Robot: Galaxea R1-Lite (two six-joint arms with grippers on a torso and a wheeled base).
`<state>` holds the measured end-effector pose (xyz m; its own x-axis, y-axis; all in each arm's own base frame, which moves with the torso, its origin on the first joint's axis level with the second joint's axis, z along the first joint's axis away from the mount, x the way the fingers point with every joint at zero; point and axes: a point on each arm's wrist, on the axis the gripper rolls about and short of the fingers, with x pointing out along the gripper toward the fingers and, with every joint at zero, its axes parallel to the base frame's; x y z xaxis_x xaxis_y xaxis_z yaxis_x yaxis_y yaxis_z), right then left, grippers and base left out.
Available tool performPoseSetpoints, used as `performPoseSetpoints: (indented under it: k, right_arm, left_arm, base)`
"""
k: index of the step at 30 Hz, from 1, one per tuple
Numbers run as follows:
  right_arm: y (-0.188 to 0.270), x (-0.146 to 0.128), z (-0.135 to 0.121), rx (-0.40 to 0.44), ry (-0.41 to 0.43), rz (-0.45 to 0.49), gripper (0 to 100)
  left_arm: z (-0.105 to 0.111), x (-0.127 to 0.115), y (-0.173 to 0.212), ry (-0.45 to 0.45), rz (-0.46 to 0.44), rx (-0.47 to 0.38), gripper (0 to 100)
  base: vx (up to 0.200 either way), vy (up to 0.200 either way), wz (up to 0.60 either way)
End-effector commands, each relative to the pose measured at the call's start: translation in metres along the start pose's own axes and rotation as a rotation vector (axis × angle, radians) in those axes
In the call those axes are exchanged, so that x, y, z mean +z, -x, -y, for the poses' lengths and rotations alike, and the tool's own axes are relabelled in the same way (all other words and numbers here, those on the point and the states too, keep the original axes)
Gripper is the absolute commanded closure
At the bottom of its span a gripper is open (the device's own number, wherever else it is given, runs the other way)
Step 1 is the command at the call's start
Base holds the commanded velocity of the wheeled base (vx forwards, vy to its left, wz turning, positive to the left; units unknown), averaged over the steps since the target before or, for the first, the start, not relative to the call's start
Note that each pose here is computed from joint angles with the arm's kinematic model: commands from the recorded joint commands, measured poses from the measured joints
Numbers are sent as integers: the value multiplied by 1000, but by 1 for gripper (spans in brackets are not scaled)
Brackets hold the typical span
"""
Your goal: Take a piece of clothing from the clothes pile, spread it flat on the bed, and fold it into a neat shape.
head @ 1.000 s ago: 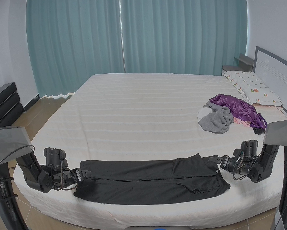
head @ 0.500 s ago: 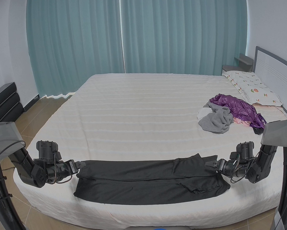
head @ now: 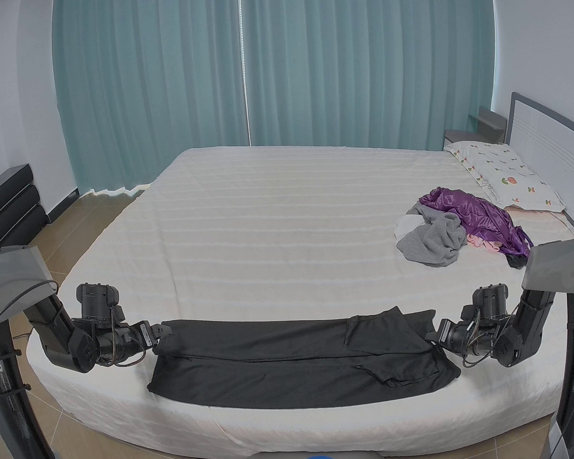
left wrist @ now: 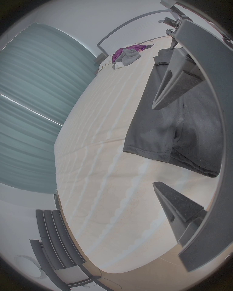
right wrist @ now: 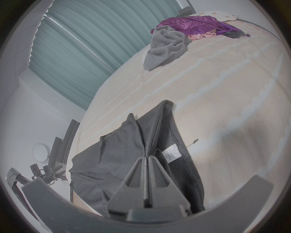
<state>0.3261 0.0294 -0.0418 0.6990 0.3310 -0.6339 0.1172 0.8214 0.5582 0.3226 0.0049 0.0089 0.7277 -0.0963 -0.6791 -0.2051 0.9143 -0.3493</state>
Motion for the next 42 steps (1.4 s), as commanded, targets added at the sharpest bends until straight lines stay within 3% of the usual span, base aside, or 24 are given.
performPoseSetpoints:
  k: [1, 14, 15, 24, 30, 35, 37, 42]
  right_arm:
    - [3, 1, 3, -9, -8, 2, 100]
    - [8, 2, 12, -31, -29, 7, 100]
    - [9, 1, 13, -34, -31, 5, 0]
    - [12, 3, 11, -16, -35, 14, 0]
    - [11, 7, 15, -19, -70, 27, 0]
    - [11, 8, 15, -18, -98, 30, 0]
    - [10, 9, 15, -13, -103, 32, 0]
    - [10, 9, 15, -12, -103, 30, 0]
  left_arm:
    - [-4, -7, -11, 4, -32, 13, 0]
    - [-7, -11, -21, 26, -55, 17, 0]
    - [-6, -11, -23, 26, -55, 12, 0]
    - [-5, -10, -29, 38, -92, -83, 0]
    - [-4, -9, -41, 18, -90, -89, 0]
    - [-4, -14, -45, -32, -106, -87, 0]
    - [-5, -20, -47, -94, -119, -83, 0]
    - [2, -25, -50, -125, -132, -94, 0]
  base:
    - [0, 0, 0]
    - [0, 0, 0]
    - [0, 0, 0]
    - [0, 0, 0]
    - [0, 0, 0]
    - [0, 0, 0]
    - [0, 0, 0]
    - [0, 0, 0]
